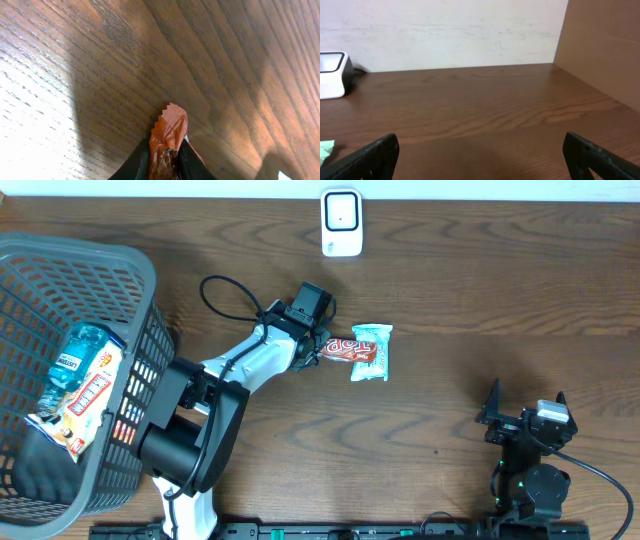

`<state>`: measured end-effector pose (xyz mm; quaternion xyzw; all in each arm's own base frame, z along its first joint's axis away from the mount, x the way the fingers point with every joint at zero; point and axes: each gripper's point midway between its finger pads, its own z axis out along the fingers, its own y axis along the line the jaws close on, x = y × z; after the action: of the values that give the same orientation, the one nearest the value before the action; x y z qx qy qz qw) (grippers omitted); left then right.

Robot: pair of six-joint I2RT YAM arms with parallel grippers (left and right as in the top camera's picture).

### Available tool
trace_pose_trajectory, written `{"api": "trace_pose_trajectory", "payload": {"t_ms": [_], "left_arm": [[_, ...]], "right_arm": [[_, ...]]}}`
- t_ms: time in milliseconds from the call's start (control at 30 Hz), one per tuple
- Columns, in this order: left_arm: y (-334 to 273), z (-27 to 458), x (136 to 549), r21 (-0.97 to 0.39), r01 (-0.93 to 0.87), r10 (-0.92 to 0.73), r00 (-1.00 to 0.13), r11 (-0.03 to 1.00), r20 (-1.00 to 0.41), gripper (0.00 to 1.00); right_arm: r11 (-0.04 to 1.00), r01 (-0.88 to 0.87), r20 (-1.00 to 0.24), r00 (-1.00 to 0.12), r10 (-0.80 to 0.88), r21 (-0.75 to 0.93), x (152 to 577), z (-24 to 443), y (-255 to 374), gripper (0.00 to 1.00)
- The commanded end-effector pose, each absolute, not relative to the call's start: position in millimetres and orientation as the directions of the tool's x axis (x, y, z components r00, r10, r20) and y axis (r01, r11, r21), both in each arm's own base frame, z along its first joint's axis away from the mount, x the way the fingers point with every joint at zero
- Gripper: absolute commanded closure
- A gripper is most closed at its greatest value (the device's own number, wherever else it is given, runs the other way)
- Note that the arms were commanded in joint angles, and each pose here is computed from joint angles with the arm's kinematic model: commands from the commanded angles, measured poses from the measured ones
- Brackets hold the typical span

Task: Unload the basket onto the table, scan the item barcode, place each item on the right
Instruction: 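Place the chocolate bar on the table left of the mint-green snack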

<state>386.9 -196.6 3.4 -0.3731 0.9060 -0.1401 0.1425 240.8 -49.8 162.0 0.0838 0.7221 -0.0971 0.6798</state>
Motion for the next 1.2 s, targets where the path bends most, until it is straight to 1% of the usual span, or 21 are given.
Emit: {"api": "trace_pose_trajectory", "payload": {"t_ms": [0,200,333,367,433,467,533,700,800,900,933,1033,1100,1167], "left_arm": [[-185.3,4.1,387.5,-0.322,-0.621,-0.692,-0.697,0.714,-0.189,0.83],[-161.8,-0.8,383.5,-0.271,-0.668,-0.718,-0.675,0.693,-0.17,0.83],[-158.5,-1.8,381.7,-0.262,-0.669,-0.715,-0.681,0.696,-0.16,0.83],[-159.2,-1.7,381.4,-0.263,-0.666,-0.712,-0.684,0.698,-0.158,0.79],[-163.9,-1.1,379.6,-0.275,-0.662,-0.71,-0.692,0.697,-0.133,0.38],[-166.0,0.3,379.1,-0.282,-0.66,-0.709,-0.695,0.696,-0.123,0.23],[-167.9,3.9,379.3,-0.291,-0.648,-0.699,-0.705,0.704,-0.122,0.2],[-165.0,25.9,374.4,-0.299,-0.638,-0.694,-0.706,0.709,-0.139,0.2],[-165.5,49.8,374.6,-0.316,-0.587,-0.657,-0.726,0.745,-0.201,0.2],[-172.2,83.2,375.8,-0.358,-0.487,-0.589,-0.759,0.797,-0.277,0.19],[-175.0,101.1,376.3,-0.379,-0.433,-0.555,-0.769,0.818,-0.318,0.19],[-172.1,147.2,376.4,-0.423,-0.335,-0.509,-0.753,0.842,-0.417,0.19],[-160.2,190.4,375.7,-0.451,-0.279,-0.502,-0.697,0.848,-0.512,0.1],[-143.0,223.8,373.6,-0.453,-0.257,-0.503,-0.628,0.854,-0.594,0.05]], "right_arm": [[0.967,0.253,-0.997,-0.066,-0.026,-0.041,240.7,160.9,-50.2,0.01],[0.967,0.253,-0.997,-0.066,-0.026,-0.041,240.7,160.9,-50.2,0.01],[0.967,0.253,-0.997,-0.066,-0.026,-0.042,240.7,160.9,-50.2,0.01],[0.967,0.253,-0.997,-0.066,-0.026,-0.041,240.7,160.9,-50.2,0.01],[0.967,0.253,-0.997,-0.066,-0.026,-0.041,240.7,160.9,-50.2,0.01],[0.967,0.253,-0.997,-0.066,-0.026,-0.041,240.7,160.9,-50.2,0.01],[0.967,0.253,-0.997,-0.066,-0.026,-0.041,240.7,160.9,-50.2,0.01],[0.967,0.253,-0.997,-0.066,-0.026,-0.042,240.7,160.9,-50.2,0.01],[0.967,0.253,-0.997,-0.066,-0.026,-0.041,240.7,160.9,-50.2,0.01],[0.967,0.253,-0.997,-0.066,-0.026,-0.042,240.7,160.9,-50.2,0.01],[0.967,0.253,-0.997,-0.066,-0.026,-0.041,240.7,160.9,-50.2,0.01],[0.967,0.253,-0.997,-0.066,-0.026,-0.041,240.7,160.9,-50.2,0.01],[0.967,0.253,-0.997,-0.066,-0.026,-0.041,240.7,160.9,-50.2,0.01],[0.967,0.253,-0.997,-0.066,-0.026,-0.042,240.7,160.9,-50.2,0.01]]}}
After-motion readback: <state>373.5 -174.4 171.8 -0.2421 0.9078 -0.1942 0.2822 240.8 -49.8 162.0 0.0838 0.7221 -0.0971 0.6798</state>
